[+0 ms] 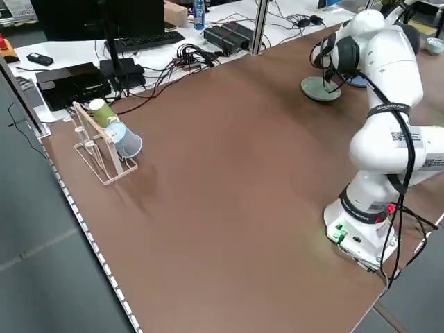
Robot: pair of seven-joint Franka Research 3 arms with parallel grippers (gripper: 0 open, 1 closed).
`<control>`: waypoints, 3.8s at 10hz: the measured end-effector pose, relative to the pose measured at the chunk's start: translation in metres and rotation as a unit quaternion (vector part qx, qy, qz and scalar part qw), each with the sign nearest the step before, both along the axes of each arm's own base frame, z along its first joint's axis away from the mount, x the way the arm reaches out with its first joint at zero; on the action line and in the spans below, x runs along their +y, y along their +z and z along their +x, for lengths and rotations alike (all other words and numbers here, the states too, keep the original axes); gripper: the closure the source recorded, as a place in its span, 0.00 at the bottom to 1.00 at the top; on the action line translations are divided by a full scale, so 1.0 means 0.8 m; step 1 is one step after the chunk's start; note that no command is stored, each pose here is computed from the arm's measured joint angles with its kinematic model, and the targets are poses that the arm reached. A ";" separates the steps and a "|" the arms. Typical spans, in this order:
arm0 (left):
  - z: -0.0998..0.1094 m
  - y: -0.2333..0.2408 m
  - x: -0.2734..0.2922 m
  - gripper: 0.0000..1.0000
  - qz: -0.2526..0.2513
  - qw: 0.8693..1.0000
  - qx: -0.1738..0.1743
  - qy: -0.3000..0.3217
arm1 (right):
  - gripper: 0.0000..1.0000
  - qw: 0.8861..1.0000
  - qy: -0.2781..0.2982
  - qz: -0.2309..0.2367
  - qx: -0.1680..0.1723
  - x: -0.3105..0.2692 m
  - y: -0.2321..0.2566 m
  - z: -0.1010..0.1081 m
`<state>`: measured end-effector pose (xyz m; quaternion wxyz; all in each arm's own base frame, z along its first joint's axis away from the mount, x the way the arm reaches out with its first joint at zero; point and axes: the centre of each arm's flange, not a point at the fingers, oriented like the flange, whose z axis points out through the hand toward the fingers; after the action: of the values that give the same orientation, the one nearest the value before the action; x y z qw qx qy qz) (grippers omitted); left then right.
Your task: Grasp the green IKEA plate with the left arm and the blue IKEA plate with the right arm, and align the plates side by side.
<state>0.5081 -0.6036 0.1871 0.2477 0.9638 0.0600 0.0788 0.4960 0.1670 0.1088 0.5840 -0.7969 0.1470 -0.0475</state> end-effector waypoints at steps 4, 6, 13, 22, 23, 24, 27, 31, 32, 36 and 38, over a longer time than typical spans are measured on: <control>0.000 0.000 0.000 0.00 0.000 1.000 0.000 0.000 | 0.02 1.000 -0.001 0.000 -0.001 -0.001 0.000 0.001; 0.000 0.000 0.000 0.00 0.000 1.000 0.000 0.000 | 0.02 1.000 -0.001 -0.001 -0.003 -0.001 0.000 0.001; 0.049 0.092 0.030 0.00 0.042 0.999 -0.006 0.014 | 0.02 1.000 -0.002 0.001 -0.003 -0.001 -0.001 0.002; 0.104 0.290 0.226 0.00 0.191 0.981 -0.007 -0.041 | 0.02 1.000 -0.018 0.025 -0.004 0.051 -0.001 0.002; 0.103 0.312 0.252 0.00 0.196 0.980 0.000 -0.046 | 0.02 0.999 -0.019 0.029 -0.006 0.061 0.000 0.002; 0.103 0.333 0.277 0.00 0.197 0.979 0.012 -0.055 | 0.02 0.999 -0.020 0.031 -0.007 0.069 0.001 0.003; 0.120 0.396 0.378 0.00 0.203 0.976 0.030 -0.071 | 0.02 0.999 -0.020 0.032 -0.007 0.077 -0.004 0.005; 0.113 0.465 0.484 0.00 0.226 0.971 0.048 -0.063 | 0.02 0.999 -0.019 0.031 -0.011 0.077 -0.005 0.005; 0.110 0.476 0.501 0.00 0.229 0.971 0.050 -0.054 | 0.02 0.999 -0.019 0.031 -0.011 0.077 -0.005 0.005; 0.104 0.495 0.595 0.00 0.234 0.969 0.047 -0.056 | 0.02 0.999 -0.023 0.036 -0.013 0.087 -0.003 0.005; 0.093 0.514 0.654 0.00 0.222 0.972 0.036 -0.063 | 0.02 0.999 -0.022 0.040 -0.014 0.099 -0.001 0.004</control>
<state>0.5828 -0.0807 0.5985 0.0295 0.9987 -0.0110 0.0393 0.4988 0.2464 0.1081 0.6160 -0.7689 0.1580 -0.0652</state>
